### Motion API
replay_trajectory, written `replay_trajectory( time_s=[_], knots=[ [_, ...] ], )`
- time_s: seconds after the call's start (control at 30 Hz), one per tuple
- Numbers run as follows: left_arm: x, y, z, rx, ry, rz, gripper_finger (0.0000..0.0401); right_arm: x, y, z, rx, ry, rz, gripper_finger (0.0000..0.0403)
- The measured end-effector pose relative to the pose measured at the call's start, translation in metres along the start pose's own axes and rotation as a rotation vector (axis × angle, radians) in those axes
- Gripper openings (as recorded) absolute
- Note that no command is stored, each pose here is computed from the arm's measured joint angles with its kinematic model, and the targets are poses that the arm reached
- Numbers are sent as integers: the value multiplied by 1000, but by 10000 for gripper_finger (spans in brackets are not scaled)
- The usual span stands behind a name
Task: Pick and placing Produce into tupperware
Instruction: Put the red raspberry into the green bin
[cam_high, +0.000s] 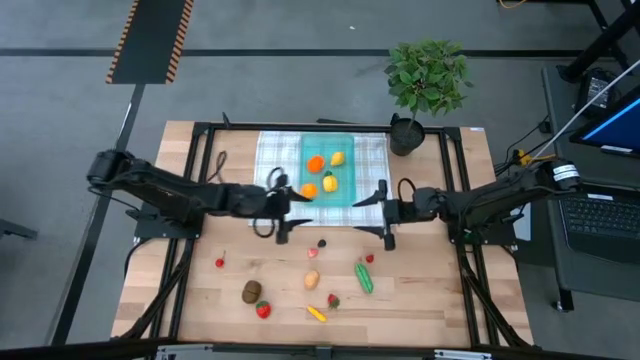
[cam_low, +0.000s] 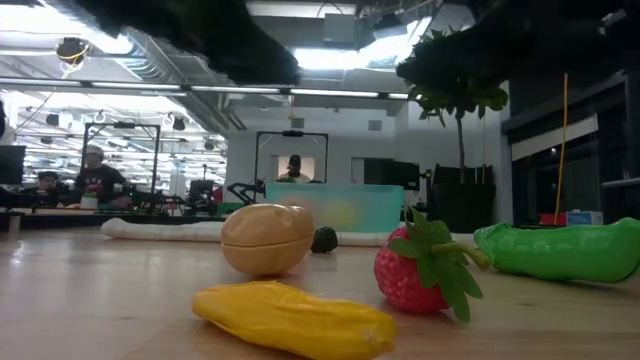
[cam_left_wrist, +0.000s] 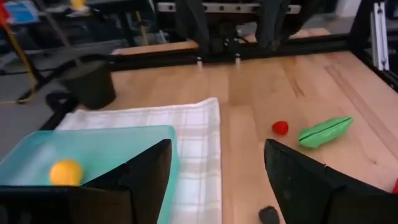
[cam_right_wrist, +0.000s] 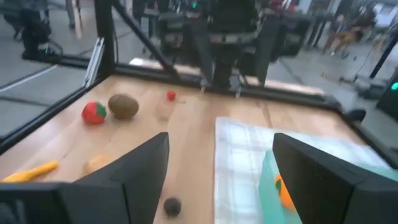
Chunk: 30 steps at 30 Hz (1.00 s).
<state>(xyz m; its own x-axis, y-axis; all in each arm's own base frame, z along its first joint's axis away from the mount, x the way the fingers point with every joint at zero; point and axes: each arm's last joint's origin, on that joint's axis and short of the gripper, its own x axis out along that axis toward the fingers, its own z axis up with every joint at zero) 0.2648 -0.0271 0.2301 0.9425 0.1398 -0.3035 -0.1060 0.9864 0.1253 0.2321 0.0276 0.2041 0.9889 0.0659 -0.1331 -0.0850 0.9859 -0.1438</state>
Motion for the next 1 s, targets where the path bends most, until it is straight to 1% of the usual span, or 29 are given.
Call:
replay_trajectory(
  time_s=[0.13,0.27,0.43,0.53,0.73,0.9,1.0],
  knots=[
    [-25,-8,-11,-25,-43,43,247,-7,1,10,26,146,18,287],
    [-44,-14,-23,-19,-105,18,247,-15,3,22,61,319,2,287],
    [-57,-17,-34,-6,-182,20,247,-15,11,35,137,483,28,287],
    [-61,-18,-39,-2,-182,10,247,-14,17,35,184,560,33,287],
    [-62,-18,-46,-4,-162,6,247,-14,26,29,238,719,30,287],
    [-62,-18,-46,0,-153,5,247,-11,35,21,248,803,56,287],
    [-62,-18,-47,-5,-153,5,247,-7,41,15,231,832,71,287]
  ],
)
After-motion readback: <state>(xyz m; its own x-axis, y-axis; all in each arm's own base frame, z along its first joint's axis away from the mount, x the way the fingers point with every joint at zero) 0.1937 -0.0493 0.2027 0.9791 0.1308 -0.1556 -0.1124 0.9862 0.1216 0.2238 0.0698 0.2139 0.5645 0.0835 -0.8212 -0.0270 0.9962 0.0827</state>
